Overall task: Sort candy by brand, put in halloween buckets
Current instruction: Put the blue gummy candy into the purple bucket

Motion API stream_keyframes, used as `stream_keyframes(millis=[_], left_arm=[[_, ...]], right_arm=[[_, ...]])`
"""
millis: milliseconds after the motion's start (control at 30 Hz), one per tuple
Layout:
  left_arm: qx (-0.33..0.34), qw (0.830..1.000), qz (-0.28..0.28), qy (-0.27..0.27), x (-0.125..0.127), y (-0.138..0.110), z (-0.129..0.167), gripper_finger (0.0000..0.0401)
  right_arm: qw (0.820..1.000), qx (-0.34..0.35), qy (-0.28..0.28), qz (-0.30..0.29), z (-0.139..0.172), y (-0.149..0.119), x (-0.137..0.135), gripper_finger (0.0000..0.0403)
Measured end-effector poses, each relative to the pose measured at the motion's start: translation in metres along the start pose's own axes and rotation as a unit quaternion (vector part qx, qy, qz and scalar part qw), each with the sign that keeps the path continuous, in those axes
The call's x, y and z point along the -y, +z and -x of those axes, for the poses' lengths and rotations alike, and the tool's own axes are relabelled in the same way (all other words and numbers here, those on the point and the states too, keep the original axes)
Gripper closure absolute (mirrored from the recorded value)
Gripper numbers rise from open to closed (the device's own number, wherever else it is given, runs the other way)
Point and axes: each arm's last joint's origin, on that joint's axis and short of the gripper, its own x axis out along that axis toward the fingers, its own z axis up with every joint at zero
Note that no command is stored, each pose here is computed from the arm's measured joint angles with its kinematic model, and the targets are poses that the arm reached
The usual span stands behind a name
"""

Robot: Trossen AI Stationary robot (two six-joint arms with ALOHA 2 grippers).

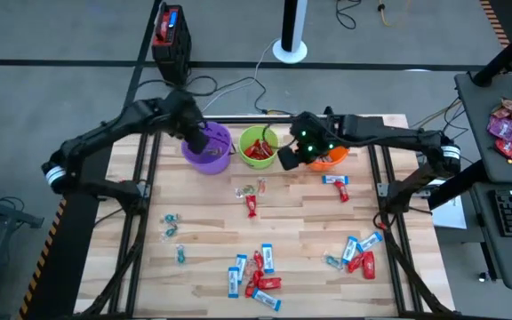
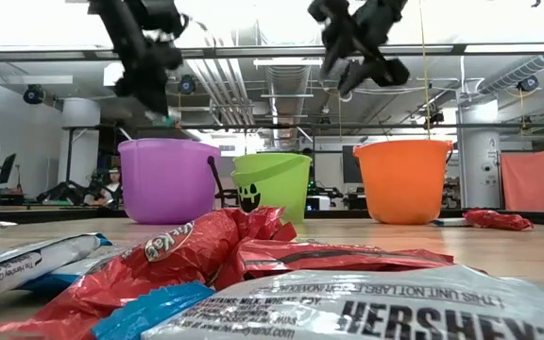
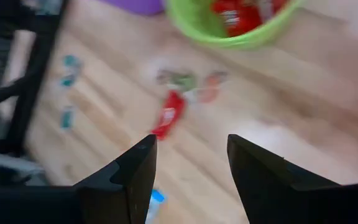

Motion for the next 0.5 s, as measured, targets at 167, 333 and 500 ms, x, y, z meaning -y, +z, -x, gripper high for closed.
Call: stream_keyframes(millis=[167,333,500], left_arm=[[-0.034,0.999,-0.016,0.000,-0.002,0.004,-0.035,0.0401],[-0.055,0.998,-0.017,0.005,-0.001,0.008,-0.059,0.0395],[-0.077,0.997,-0.016,0.015,-0.002,0.007,-0.072,0.0353]], right_arm=[[1.000,0.012,0.015,0.012,-0.008,-0.015,-0.038,0.0227],[0.999,0.007,-0.015,0.030,-0.031,-0.026,-0.068,0.0229],[0.996,-0.017,-0.056,0.065,-0.075,-0.032,-0.081,0.0206]])
